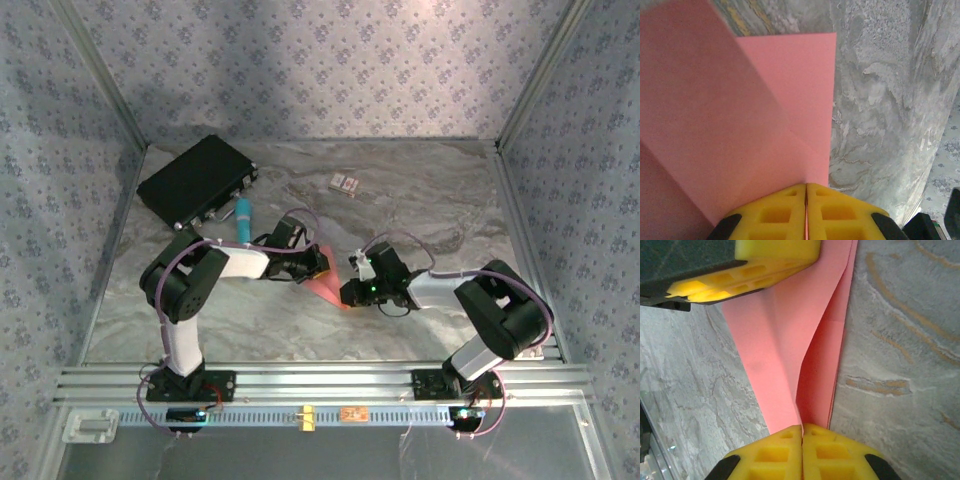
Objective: Fold a paper plane with a square sheet of paper (pick it up from the middle)
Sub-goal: Fourth fold the wing at the center of the table.
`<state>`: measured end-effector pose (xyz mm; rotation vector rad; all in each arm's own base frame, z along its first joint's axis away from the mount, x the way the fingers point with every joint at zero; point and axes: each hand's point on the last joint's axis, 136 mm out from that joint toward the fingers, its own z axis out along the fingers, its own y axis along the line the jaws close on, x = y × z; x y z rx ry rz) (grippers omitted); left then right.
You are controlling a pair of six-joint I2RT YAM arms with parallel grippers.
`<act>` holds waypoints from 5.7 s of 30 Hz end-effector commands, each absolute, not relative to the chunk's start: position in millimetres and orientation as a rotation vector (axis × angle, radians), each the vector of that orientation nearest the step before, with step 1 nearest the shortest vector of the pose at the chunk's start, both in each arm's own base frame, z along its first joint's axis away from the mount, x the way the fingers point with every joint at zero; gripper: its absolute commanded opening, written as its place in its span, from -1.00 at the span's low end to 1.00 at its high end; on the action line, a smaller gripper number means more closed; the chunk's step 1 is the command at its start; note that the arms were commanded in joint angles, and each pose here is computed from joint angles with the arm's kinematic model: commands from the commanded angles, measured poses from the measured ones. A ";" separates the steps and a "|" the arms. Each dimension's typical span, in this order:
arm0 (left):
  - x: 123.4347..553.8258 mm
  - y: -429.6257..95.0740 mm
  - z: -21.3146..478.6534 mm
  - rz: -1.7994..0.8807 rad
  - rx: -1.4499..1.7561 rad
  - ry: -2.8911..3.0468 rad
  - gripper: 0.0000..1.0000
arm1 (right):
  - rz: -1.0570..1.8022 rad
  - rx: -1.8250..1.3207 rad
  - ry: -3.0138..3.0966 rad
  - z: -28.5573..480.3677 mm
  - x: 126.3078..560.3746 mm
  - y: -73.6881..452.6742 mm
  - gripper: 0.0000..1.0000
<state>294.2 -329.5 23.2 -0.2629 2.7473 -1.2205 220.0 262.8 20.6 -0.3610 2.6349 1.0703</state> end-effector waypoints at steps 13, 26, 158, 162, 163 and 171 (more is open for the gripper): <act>286.4 -324.0 5.5 -1.166 -0.263 2.808 -0.82 | 1.106 -0.370 2.694 22.7 213.3 264.2 -0.64; 285.5 -324.9 5.9 -1.175 -0.255 2.808 -0.83 | 1.114 -0.338 2.656 28.9 238.3 270.8 -0.55; 278.8 -313.1 -6.0 -1.110 -0.283 2.850 -0.85 | 1.031 -0.278 2.759 49.1 152.2 226.7 -0.82; 278.7 -314.6 -4.0 -1.116 -0.273 2.843 -0.85 | 1.118 -0.286 2.652 77.3 177.4 244.0 -0.83; 279.4 -314.6 -4.0 -1.116 -0.274 2.842 -0.85 | 1.136 -0.291 2.628 82.5 185.0 249.9 -0.84; 277.5 -318.3 -4.3 -1.122 -0.261 2.851 -0.85 | 1.078 -0.271 2.679 68.0 216.3 271.7 -0.87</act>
